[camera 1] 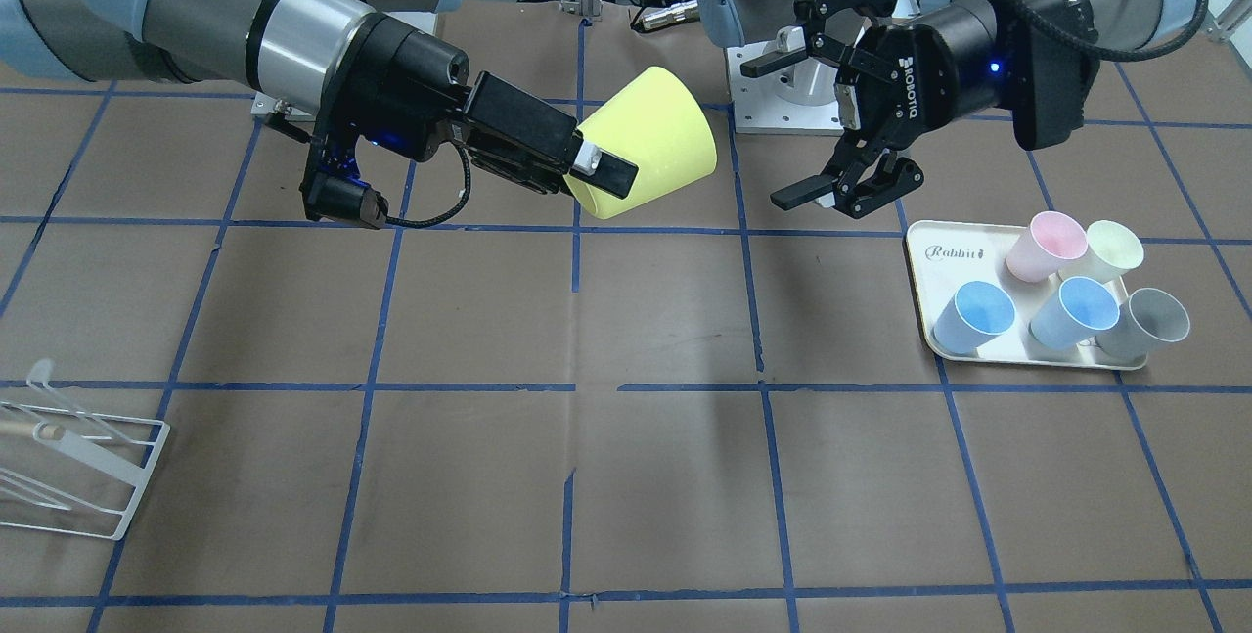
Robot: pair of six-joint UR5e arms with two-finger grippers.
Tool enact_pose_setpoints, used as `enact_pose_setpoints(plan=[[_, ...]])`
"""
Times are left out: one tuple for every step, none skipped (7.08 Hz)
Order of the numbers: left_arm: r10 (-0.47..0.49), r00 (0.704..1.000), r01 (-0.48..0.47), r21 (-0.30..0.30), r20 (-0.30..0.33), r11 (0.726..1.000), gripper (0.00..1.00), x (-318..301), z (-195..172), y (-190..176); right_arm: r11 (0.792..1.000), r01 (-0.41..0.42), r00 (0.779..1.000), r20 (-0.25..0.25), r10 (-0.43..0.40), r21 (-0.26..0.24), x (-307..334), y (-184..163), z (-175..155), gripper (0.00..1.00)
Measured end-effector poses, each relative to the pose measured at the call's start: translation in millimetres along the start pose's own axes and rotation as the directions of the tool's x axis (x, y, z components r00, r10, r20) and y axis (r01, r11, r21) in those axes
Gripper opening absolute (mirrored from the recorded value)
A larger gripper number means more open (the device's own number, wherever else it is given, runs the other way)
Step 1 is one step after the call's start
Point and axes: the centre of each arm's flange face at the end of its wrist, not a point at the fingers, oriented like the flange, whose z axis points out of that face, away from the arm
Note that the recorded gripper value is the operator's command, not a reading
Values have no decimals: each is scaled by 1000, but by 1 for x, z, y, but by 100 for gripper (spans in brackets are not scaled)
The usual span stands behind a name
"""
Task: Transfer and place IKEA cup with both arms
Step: 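Close the left gripper on the yellow cup held by the right gripper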
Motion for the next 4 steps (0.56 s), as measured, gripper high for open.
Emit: enact_pose_setpoints(plan=[[-15,999,15,-2,48,1000,94,-9,1,-4,1000,-1,1000,0,1,0,0,-1,0,0],[-34,997,35,-7,75,999,93,-13,5,-8,1000,1,1000,1,-1,0,-1,-1,0,0],[-49,996,51,-20,80,998,93,-15,13,-8,1000,4,1000,3,-4,-1,-2,-1,0,0],[-59,995,62,-37,74,997,94,-15,23,-5,1000,6,1000,5,-6,-6,-4,0,-1,0]])
